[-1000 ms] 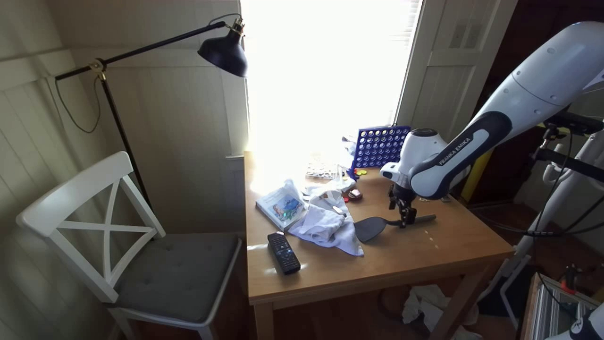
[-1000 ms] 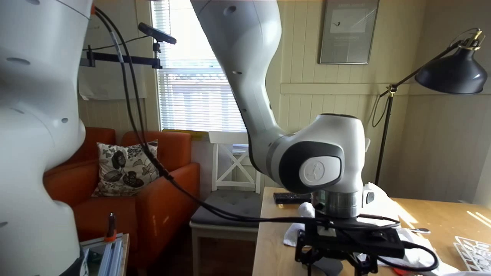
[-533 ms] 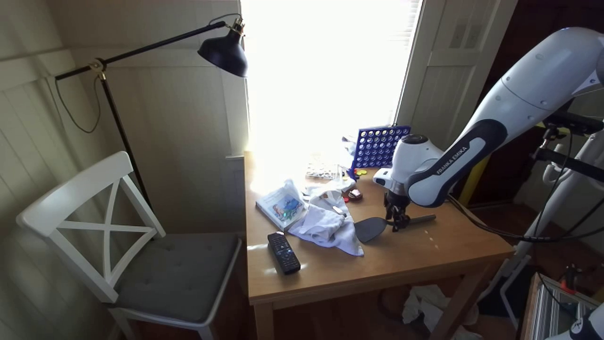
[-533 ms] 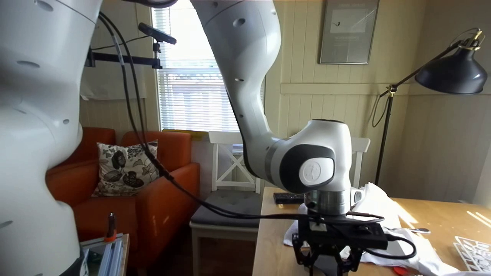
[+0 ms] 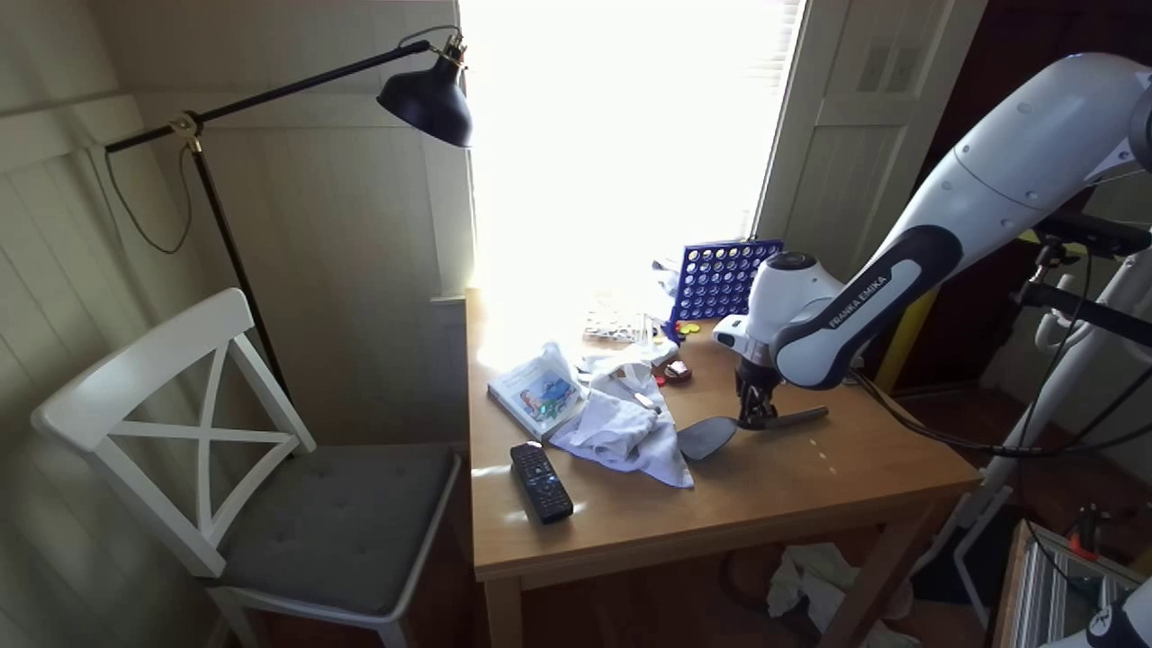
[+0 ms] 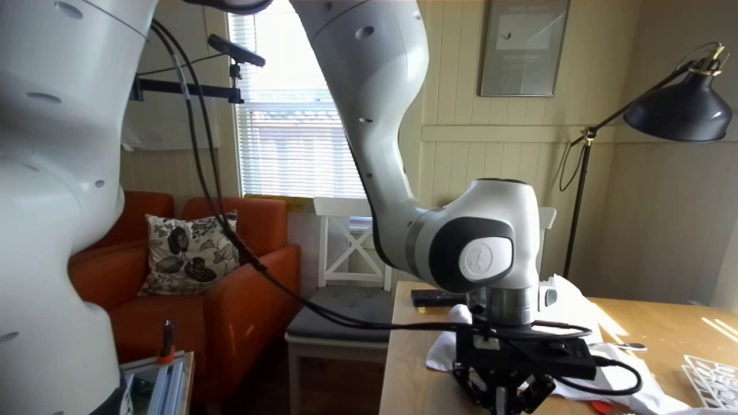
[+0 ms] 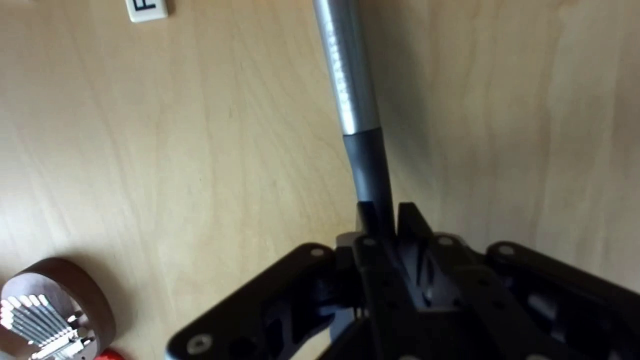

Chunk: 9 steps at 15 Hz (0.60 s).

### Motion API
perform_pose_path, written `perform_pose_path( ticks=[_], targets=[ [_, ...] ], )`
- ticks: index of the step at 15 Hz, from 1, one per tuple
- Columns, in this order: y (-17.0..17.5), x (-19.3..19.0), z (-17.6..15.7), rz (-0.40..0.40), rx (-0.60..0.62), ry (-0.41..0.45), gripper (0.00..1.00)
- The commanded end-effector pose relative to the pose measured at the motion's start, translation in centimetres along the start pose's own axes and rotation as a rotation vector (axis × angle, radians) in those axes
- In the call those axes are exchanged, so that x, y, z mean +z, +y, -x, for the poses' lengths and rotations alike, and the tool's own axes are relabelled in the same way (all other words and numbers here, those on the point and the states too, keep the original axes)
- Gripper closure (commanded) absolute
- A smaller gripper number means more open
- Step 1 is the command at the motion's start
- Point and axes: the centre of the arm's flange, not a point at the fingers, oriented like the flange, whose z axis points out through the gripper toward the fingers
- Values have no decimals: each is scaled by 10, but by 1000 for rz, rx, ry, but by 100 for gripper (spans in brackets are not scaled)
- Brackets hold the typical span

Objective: Pick up the spatula

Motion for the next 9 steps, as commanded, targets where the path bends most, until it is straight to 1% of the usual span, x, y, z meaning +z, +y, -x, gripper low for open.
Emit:
perform_pose_path(
  ticks=[1,4,5,6,7,9],
  targets=[
    [5,-1,-1,20,23,-14,100],
    [11,-35,9,57,63,31,100],
    [14,-42,11,70,64,32,100],
    [17,-47,14,75,54,31,96],
    [19,-49,16,80,42,31,73],
    [19,-47,21,46,19,42,68]
  ],
)
